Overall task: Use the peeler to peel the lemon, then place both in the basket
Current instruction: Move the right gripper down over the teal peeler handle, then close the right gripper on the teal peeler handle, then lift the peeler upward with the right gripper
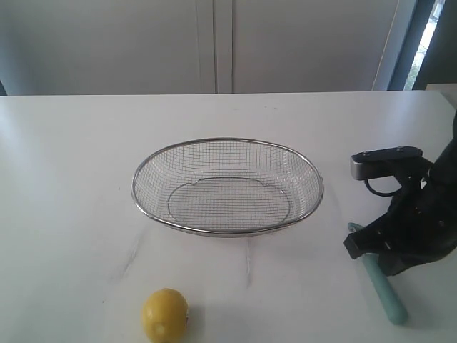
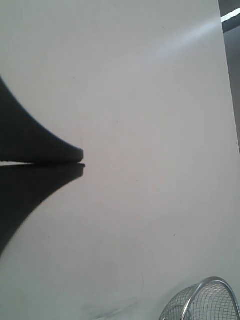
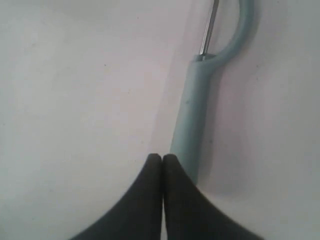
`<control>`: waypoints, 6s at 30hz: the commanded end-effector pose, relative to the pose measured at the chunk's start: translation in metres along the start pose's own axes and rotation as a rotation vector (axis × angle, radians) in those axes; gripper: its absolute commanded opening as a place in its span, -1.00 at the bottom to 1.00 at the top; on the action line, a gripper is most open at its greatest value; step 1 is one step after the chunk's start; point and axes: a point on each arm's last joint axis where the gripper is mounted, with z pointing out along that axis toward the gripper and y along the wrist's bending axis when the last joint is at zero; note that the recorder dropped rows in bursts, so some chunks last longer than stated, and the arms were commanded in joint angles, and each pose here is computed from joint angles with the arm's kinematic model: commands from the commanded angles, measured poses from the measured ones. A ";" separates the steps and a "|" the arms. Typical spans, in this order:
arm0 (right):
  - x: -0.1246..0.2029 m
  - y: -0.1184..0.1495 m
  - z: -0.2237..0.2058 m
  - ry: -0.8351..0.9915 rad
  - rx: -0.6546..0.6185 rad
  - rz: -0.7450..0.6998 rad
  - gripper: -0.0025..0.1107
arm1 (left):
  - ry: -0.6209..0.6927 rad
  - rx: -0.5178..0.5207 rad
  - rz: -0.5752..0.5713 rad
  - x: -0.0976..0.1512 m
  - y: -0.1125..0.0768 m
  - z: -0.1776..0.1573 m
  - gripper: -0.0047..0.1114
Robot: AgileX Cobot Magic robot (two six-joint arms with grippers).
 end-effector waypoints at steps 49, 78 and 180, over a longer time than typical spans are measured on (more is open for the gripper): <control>-0.004 -0.009 0.049 0.012 0.044 0.177 -0.13 | -0.004 0.002 -0.008 0.001 0.000 0.000 -0.92; -0.010 -0.014 0.062 -0.011 0.081 0.123 -0.14 | -0.004 0.002 -0.005 0.001 0.000 0.000 -0.92; -0.008 0.025 -0.103 -0.535 -0.150 -0.021 -0.96 | -0.004 0.002 -0.005 0.001 0.000 0.000 -0.92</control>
